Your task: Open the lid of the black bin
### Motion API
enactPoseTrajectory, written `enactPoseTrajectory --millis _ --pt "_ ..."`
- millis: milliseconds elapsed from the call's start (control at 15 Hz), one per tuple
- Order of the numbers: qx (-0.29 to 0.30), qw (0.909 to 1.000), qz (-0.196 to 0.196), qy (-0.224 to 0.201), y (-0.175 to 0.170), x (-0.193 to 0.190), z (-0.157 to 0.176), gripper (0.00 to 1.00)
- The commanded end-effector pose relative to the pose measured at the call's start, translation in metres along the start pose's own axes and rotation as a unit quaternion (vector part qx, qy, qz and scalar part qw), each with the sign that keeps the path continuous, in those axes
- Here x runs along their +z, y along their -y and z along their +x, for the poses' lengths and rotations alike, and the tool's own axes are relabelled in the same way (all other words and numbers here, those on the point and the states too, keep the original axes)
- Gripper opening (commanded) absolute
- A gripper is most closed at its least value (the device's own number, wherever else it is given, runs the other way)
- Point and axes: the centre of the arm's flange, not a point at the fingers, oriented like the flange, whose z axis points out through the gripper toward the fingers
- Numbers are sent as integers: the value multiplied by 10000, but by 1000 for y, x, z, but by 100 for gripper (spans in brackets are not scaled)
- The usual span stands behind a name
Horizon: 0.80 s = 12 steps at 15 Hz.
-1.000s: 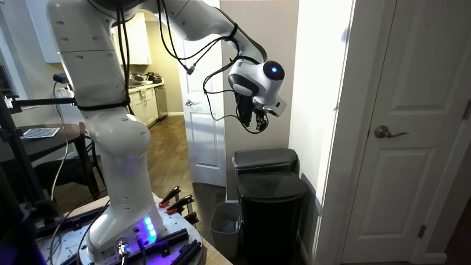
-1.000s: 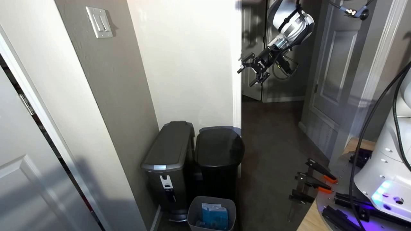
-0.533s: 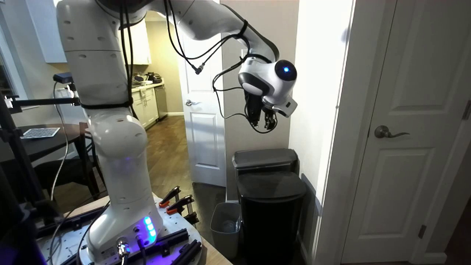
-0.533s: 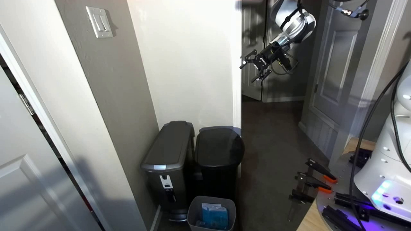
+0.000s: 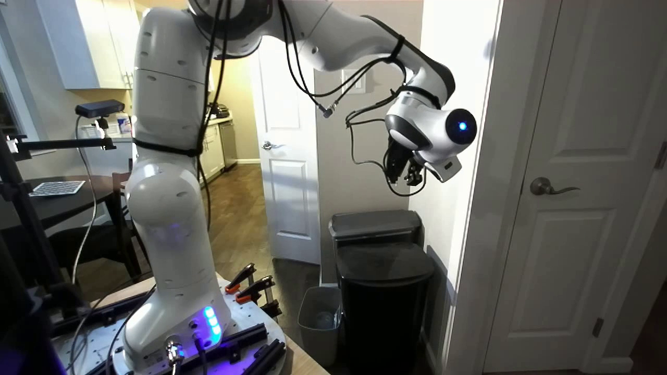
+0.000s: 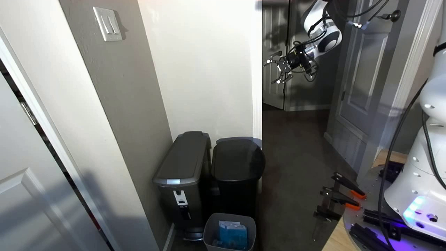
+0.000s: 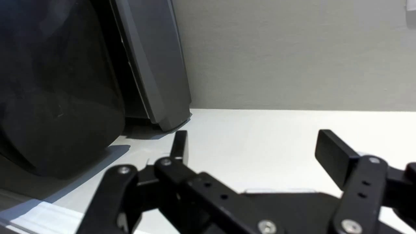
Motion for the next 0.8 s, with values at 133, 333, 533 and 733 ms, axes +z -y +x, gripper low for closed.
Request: enactPoseTrajectory --millis 133,333,533,733 --pt "742 9960 493 89 -23 21 51 100" --pt "950 9937 593 67 -35 34 59 100" --pt "1126 9914 657 68 -43 44 64 100" --pt "1235 9899 700 73 -48 50 66 100"
